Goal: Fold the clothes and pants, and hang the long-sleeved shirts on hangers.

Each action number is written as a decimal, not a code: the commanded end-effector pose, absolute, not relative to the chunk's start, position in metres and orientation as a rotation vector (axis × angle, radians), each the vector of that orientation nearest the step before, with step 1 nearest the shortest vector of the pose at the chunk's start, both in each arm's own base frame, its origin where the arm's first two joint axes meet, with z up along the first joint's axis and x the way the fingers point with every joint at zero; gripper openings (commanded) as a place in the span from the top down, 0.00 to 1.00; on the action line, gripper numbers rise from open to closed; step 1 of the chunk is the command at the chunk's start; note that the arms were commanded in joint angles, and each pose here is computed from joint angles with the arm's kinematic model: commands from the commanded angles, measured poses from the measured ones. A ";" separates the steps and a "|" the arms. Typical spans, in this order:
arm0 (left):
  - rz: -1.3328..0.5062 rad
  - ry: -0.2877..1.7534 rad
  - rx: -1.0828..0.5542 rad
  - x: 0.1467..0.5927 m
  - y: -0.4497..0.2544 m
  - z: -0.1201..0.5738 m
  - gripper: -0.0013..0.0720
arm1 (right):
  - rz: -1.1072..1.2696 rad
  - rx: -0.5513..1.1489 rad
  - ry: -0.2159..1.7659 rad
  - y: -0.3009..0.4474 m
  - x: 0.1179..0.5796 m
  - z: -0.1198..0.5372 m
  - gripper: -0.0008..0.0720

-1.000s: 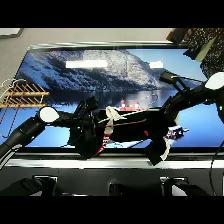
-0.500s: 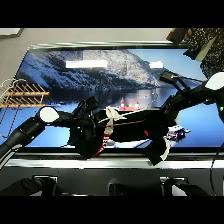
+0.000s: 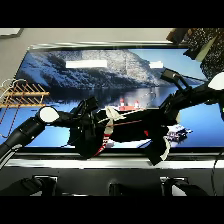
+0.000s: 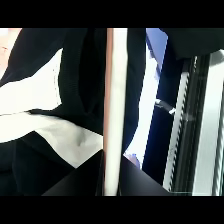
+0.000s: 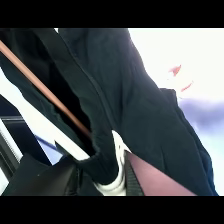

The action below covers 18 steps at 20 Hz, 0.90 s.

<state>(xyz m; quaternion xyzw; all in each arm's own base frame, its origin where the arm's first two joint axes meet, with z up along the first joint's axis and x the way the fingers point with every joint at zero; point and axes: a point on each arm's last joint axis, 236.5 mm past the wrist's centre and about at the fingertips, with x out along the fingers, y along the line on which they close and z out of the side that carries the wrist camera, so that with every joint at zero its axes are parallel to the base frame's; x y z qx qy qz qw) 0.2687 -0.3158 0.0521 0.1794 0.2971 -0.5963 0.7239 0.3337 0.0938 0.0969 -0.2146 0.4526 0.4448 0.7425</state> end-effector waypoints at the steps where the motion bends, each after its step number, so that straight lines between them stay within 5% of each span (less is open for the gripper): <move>1: -1.316 0.654 0.394 0.269 -0.316 0.053 0.93 | 0.953 -0.470 1.015 0.089 0.333 0.095 0.54; 3: -1.316 0.654 0.394 0.269 -0.316 0.053 0.93 | 0.845 -0.389 1.067 0.081 0.336 0.096 0.53; 8: -1.316 0.654 0.394 0.269 -0.316 0.053 0.93 | 0.480 -0.334 1.070 0.035 0.343 0.122 0.26; 13: -1.292 0.638 0.393 0.276 -0.316 0.054 0.93 | 0.149 -0.035 1.245 0.009 0.293 0.130 0.26; 18: -1.279 0.629 0.394 0.279 -0.316 0.055 0.93 | 0.149 0.214 1.242 0.056 0.295 0.111 0.26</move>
